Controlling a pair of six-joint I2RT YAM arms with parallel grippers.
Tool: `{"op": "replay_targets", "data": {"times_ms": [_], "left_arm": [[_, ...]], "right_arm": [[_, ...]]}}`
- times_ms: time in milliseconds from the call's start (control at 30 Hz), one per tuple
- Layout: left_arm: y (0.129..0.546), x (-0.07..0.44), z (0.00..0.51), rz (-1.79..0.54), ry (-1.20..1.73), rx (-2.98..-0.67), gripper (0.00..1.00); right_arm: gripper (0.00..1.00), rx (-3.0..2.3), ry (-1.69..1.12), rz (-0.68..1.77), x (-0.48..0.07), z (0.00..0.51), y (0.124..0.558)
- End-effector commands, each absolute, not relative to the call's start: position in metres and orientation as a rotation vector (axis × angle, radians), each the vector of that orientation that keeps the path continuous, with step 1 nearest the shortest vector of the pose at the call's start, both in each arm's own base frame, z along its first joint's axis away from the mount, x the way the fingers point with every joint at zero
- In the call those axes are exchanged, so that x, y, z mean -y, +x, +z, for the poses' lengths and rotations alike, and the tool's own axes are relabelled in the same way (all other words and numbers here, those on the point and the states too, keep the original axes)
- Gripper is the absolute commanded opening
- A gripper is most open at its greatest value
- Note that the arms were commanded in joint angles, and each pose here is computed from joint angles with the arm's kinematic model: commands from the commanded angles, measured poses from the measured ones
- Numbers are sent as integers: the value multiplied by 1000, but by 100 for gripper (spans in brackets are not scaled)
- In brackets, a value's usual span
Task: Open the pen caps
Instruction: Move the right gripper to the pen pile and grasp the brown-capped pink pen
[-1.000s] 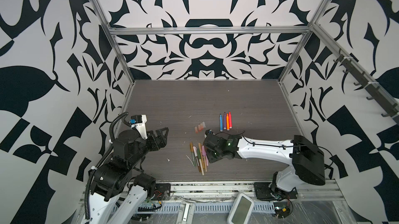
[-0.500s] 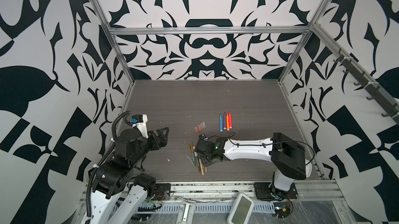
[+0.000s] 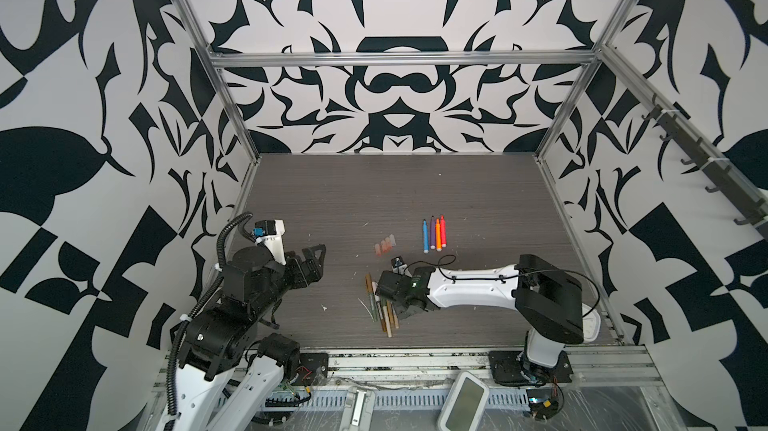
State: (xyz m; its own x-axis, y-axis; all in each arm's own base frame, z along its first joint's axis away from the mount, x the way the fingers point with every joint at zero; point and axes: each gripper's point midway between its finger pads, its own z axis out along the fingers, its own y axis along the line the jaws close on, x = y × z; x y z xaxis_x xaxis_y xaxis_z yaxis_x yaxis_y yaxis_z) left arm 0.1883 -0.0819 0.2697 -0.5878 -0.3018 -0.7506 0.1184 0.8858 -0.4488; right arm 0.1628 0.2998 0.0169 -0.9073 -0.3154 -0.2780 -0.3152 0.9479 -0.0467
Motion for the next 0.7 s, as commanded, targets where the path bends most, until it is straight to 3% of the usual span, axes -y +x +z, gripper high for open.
{"op": "replay_targets", "data": {"times_ms": [0, 100, 267, 467, 667], "left_arm": [[189, 81, 260, -555, -143, -2168, 90], [188, 78, 261, -544, -150, -2162, 90], [188, 88, 262, -604, -131, -2177, 87], [197, 128, 253, -880, -169, -2223, 74], [216, 161, 232, -1173, -308, -2151, 73]], "right_arm": [[27, -2827, -438, -97, -285, 7, 160], [24, -2853, -446, -66, -283, 2, 158], [6, -2919, -577, 157, -276, 21, 160], [3, -2957, -588, 559, -255, 68, 178], [0, -2897, -593, 711, -259, 112, 180]]}}
